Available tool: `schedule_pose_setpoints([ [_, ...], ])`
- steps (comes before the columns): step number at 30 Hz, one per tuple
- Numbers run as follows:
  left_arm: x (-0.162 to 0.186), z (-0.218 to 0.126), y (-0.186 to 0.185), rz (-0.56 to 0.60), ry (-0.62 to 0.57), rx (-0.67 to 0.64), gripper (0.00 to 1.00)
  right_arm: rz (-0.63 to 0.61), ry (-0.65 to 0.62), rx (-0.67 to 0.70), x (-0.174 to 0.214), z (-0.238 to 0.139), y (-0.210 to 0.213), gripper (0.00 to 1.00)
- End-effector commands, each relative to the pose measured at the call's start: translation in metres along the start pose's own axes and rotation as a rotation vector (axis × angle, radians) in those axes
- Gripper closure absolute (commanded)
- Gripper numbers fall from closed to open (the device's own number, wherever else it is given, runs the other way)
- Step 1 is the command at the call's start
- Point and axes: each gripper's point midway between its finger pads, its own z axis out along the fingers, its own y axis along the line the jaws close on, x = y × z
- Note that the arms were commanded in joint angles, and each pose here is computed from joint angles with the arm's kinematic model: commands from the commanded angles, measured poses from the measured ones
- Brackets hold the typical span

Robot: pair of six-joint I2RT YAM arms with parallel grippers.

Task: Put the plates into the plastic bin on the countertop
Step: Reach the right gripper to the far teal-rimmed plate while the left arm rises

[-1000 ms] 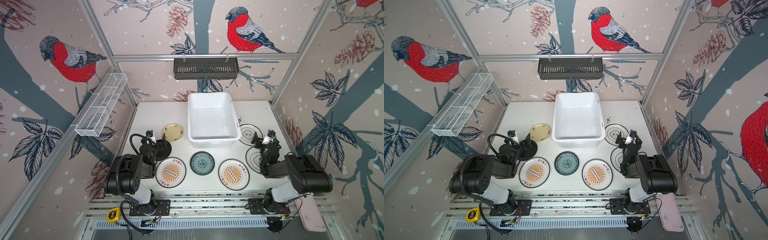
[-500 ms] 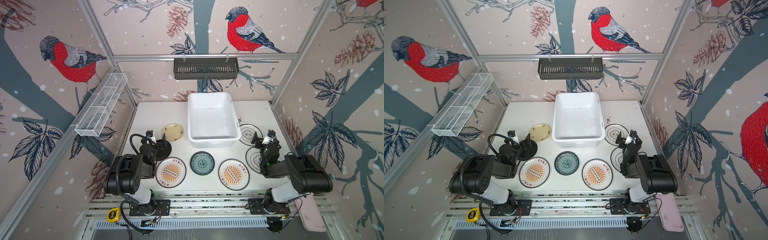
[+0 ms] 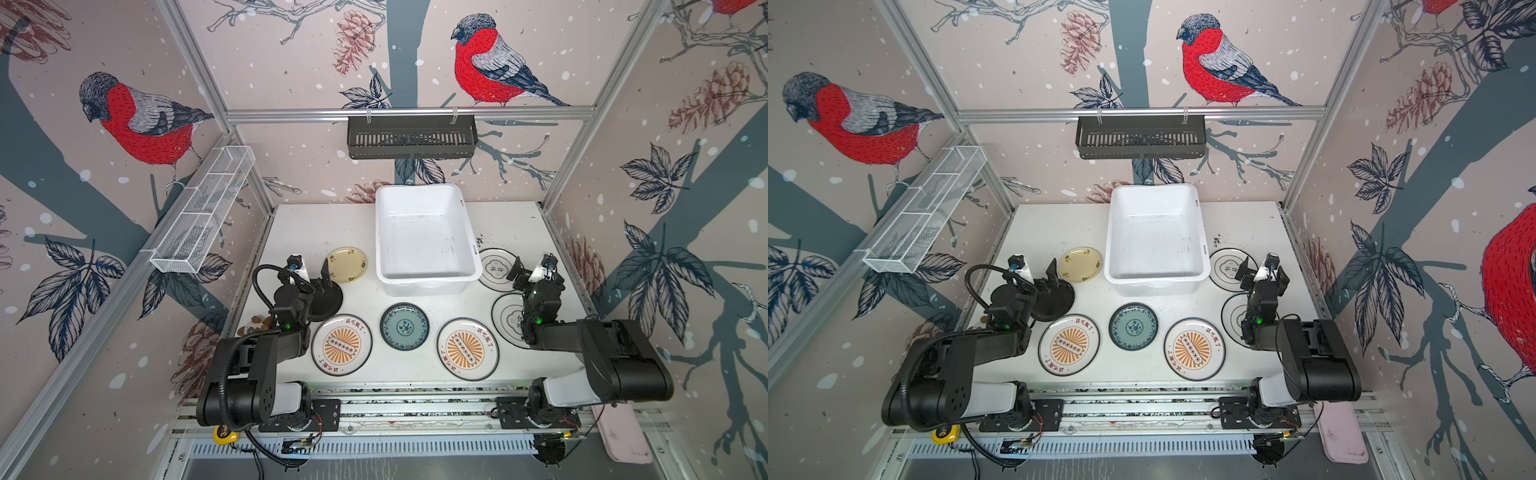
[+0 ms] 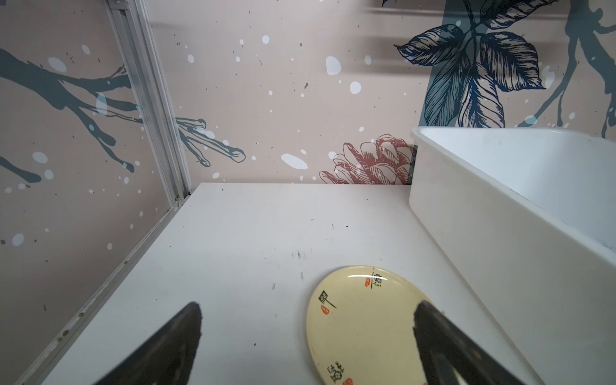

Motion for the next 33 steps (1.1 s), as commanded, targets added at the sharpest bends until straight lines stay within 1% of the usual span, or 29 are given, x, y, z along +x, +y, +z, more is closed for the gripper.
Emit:
schedule_pose_setpoints([
  [1,0.011,0.003,-0.008,0.027,0.094,0.051,0.02,0.007,0.121,0.107,0.009,0.005,-0.015,0.0],
  [6,0.015,0.006,-0.007,0.042,0.18,0.053,0.02,0.053,0.173,0.132,-0.002,0.003,-0.017,0.0],
  [12,0.004,0.017,-0.01,0.073,0.325,0.086,0.02,0.172,0.22,0.121,-0.025,-0.01,-0.016,0.0],
  [15,-0.014,0.02,-0.013,0.095,0.361,0.107,0.02,0.219,0.264,0.047,-0.031,-0.015,-0.008,0.0],
  [17,-0.022,0.02,-0.017,0.111,0.407,0.141,0.02,0.266,0.296,0.025,-0.034,-0.017,-0.008,0.0],
  [20,-0.041,0.02,-0.025,0.127,0.444,0.196,0.02,0.331,0.348,-0.065,-0.036,-0.018,0.003,0.0],
  [22,-0.053,0.019,-0.031,0.121,0.47,0.229,0.02,0.356,0.363,-0.093,-0.038,-0.019,0.004,0.0],
  [28,-0.095,0.017,-0.049,0.088,0.522,0.339,0.02,0.439,0.432,-0.122,-0.038,-0.009,-0.005,0.0],
  [30,-0.107,0.015,-0.057,0.085,0.518,0.383,0.02,0.461,0.453,-0.109,-0.034,-0.004,-0.012,0.0],
  [33,-0.12,0.014,-0.066,0.097,0.496,0.407,0.02,0.516,0.472,-0.107,-0.03,0.008,-0.021,0.0],
])
